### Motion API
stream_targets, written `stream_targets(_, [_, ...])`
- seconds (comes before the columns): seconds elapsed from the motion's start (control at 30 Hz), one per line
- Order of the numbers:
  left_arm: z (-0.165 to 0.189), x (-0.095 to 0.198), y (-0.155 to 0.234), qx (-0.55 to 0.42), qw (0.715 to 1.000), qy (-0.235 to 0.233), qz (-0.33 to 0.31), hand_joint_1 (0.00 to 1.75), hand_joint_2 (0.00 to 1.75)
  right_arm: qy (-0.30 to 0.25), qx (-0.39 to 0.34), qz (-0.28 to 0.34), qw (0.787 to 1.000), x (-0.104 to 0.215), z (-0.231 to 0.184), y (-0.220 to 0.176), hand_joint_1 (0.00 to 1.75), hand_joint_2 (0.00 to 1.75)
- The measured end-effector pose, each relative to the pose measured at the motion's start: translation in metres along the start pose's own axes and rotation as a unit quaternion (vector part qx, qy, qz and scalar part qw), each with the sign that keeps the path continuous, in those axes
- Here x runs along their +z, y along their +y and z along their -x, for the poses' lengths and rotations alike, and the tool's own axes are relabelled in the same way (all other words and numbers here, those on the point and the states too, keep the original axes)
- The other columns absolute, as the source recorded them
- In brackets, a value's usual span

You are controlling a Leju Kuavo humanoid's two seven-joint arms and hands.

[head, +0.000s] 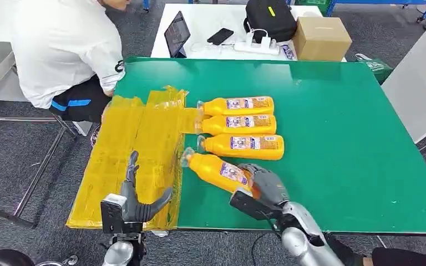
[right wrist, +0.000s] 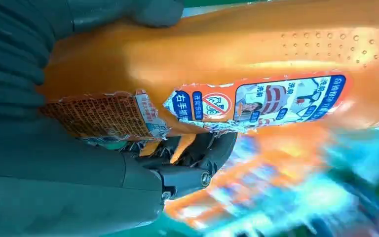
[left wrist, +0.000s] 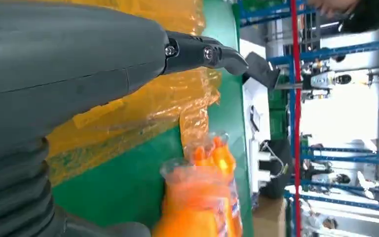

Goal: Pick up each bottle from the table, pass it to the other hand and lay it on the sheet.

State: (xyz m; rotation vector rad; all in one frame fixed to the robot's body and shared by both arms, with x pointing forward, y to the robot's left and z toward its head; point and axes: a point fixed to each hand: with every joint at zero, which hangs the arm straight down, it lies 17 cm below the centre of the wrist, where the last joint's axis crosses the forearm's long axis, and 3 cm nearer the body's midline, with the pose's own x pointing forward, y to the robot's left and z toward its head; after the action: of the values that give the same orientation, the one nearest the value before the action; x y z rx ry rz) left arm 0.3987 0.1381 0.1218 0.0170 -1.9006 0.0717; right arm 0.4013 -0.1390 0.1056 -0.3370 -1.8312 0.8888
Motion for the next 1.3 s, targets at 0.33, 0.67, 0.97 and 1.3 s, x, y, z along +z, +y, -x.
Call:
stream_targets(0.33, [-0.005, 0.003, -0.004, 0.029, 1.0, -0.002, -0.004, 0.0, 1.75, -0.118, -0.06, 0.249, 0.959, -0.007, -0.087, -0.109, 1.75, 1.75])
stream_targets(0.67, [-0.005, 0.002, -0.005, 0.054, 0.998, 0.007, -0.01, 0.0, 1.75, -0.157, -0.025, 0.345, 0.925, 0.015, -0.108, -0.144, 1.75, 1.75])
stream_targets(0.97, [-0.03, 0.004, -0.045, 0.235, 0.969, 0.026, 0.069, 0.0, 1.75, -0.155, -0.05, 0.388, 0.907, 0.037, -0.107, -0.155, 1.75, 1.75])
stream_targets(1.3, [-0.061, 0.016, -0.084, 0.338, 0.925, 0.026, 0.171, 0.0, 1.75, -0.125, -0.107, 0.255, 0.953, 0.017, -0.115, -0.016, 1.75, 1.75])
